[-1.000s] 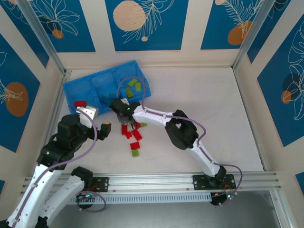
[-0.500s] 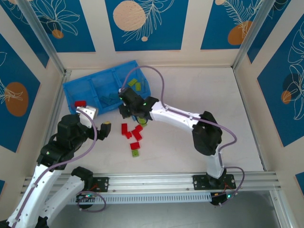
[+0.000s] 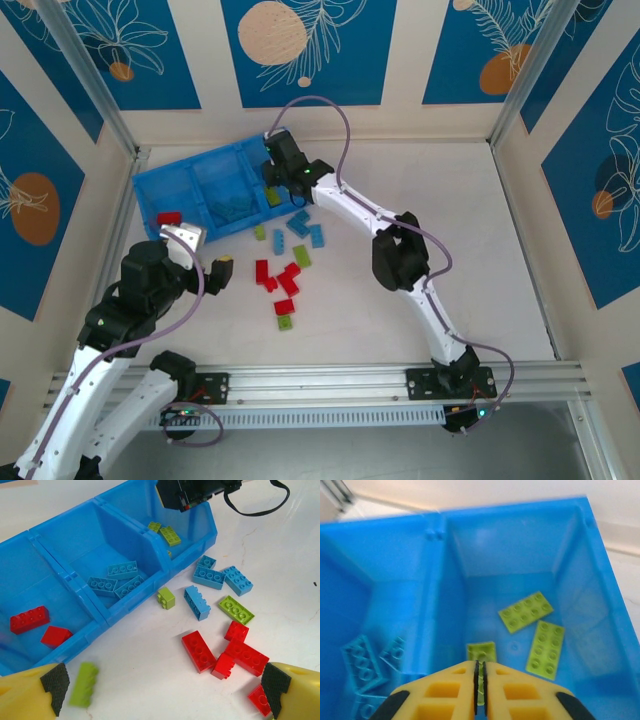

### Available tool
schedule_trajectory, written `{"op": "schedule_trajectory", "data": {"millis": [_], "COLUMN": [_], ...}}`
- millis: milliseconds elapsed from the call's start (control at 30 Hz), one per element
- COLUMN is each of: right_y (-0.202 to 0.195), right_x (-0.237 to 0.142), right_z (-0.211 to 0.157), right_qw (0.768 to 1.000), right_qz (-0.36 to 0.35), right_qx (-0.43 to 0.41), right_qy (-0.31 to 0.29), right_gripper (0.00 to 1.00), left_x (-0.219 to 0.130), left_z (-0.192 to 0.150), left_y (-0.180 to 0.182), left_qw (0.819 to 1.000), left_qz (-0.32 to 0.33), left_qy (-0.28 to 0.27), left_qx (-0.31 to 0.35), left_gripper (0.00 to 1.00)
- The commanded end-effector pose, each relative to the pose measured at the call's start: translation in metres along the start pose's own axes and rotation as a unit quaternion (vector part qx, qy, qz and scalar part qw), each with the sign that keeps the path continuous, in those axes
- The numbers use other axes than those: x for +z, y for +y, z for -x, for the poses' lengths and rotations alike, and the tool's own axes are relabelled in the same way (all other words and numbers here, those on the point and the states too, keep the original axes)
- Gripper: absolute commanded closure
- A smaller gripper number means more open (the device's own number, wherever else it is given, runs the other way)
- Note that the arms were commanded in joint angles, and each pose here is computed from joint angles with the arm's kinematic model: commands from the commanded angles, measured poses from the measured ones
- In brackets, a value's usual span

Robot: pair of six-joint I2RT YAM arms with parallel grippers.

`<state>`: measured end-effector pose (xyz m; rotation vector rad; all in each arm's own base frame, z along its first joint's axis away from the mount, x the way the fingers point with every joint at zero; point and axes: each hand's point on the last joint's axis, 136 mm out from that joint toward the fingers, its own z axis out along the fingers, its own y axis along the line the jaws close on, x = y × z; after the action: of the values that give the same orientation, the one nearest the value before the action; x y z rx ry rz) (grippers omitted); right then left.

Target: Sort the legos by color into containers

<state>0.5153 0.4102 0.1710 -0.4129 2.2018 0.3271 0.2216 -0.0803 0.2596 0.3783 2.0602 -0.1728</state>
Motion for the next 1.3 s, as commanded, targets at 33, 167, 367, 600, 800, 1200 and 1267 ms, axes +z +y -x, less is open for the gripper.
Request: {"op": "schedule_trajectory", "data": {"millis": [33,167,367,600,800,1200,1267], "right_y": [0.05,0.085,0.096,0.054,0.006,-0.031,-0.032], "right_x": [-0.055,-0.099,-0.16,-0.215,-0.243,-0.269,-0.273], "right_z": [-0.01,-0.045,-0.084,-0.116,-0.132,-0.156,-0.155], "right_qw": [0.997,0.993,0.987,0.987,0.985,0.978,0.977], "right_qz": [0.044,0.089,0.153,0.159,0.158,0.172,0.174], "right_qx": [-0.052,-0.074,-0.026,0.01,0.069,0.121,0.122], "right_qy": [0.028,0.039,0.051,0.039,0.009,0.003,-0.002], "right_gripper": [0.77,0.69,0.61,0.38,0.16,0.1,0.1], "left_x": [0.003,0.009,0.025,0.055,0.086,0.114,0.109], "left_z": [-0.001,-0.005,-0.032,-0.086,-0.132,-0.161,-0.167], "left_y": [0.012,0.032,0.084,0.089,0.12,0.157,0.162], "left_qw": [1.0,0.995,0.957,0.879,0.8,0.754,0.748], "left_qz": [0.03,0.085,0.221,0.262,0.308,0.382,0.4], "left_qy": [-0.002,0.016,0.087,0.184,0.194,0.195,0.201], "left_qx": [-0.008,-0.041,-0.167,-0.354,-0.477,-0.497,-0.491], "left_gripper": [0.0,0.0,0.02,0.02,0.07,0.0,0.0]}}
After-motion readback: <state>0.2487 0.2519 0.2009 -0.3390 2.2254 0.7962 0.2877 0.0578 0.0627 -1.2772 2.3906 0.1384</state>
